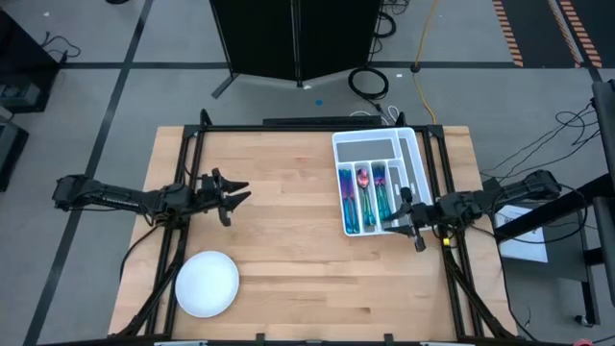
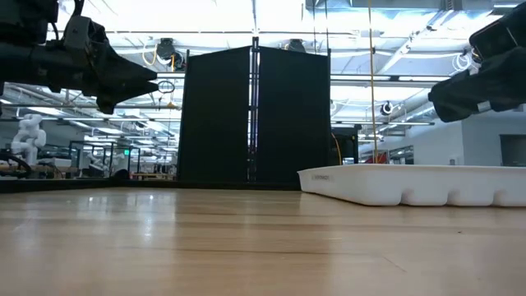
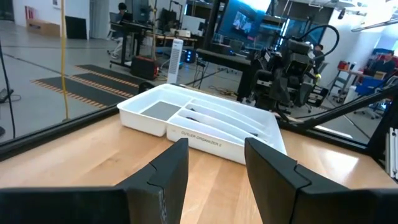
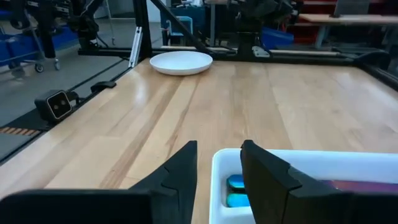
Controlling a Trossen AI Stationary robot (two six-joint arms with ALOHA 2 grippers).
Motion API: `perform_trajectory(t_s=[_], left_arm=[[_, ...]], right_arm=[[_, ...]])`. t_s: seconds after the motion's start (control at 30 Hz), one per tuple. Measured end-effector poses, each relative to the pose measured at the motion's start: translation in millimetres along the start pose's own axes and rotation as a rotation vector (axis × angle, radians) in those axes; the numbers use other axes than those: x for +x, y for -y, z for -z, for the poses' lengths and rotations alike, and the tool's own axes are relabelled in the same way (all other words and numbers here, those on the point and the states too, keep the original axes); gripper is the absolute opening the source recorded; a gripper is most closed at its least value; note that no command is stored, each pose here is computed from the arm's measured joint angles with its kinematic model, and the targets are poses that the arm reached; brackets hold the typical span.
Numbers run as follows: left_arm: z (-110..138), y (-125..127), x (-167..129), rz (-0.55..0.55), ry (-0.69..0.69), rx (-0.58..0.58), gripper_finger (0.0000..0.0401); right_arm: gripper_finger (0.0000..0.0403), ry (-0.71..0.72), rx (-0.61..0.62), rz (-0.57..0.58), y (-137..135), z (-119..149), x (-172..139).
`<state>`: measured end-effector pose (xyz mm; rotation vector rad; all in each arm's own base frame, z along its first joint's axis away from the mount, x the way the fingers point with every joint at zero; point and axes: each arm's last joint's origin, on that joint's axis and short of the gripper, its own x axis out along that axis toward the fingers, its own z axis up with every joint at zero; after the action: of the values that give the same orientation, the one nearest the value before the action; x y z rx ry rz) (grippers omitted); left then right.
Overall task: Sort silverware
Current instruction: Return to Home Position
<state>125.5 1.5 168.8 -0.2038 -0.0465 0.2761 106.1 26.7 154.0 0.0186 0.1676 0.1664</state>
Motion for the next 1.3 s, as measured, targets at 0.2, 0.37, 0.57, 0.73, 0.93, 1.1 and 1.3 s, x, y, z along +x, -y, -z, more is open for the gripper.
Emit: perform_trajectory(t_s=[0.2, 0.37, 0.57, 0.73, 0.93, 1.1, 1.3], left_arm=[[0.0, 0.0, 0.0, 0.000, 0.000, 0.000, 0.0157], [0.1, 0.0, 0.0, 0.001, 0.000, 0.000, 0.0157], [0.1, 0.0, 0.0, 0.001, -0.001, 0.000, 0.0157], [0.1, 0.0, 0.0, 0.001, -0.001, 0.000, 0.0157], [0.1, 0.0, 0.0, 0.001, -0.001, -0.001, 0.0157], [0.1, 0.0, 0.0, 0.001, -0.001, -0.001, 0.0157], [0.3, 0.0, 0.0, 0.001, -0.001, -0.001, 0.0157]], right_arm=[[0.0112, -0.005, 0.016, 0.001, 0.0, 0.4, 0.3], [0.0112, -0.005, 0.016, 0.001, 0.0, 0.4, 0.3], [0.0112, -0.005, 0.016, 0.001, 0.0, 0.4, 0.3], [0.0112, -0.005, 0.016, 0.001, 0.0, 0.4, 0.3], [0.0112, -0.005, 0.016, 0.001, 0.0, 0.4, 0.3], [0.0112, -0.005, 0.016, 0.001, 0.0, 0.4, 0.3], [0.0112, -0.005, 0.016, 0.001, 0.0, 0.4, 0.3]])
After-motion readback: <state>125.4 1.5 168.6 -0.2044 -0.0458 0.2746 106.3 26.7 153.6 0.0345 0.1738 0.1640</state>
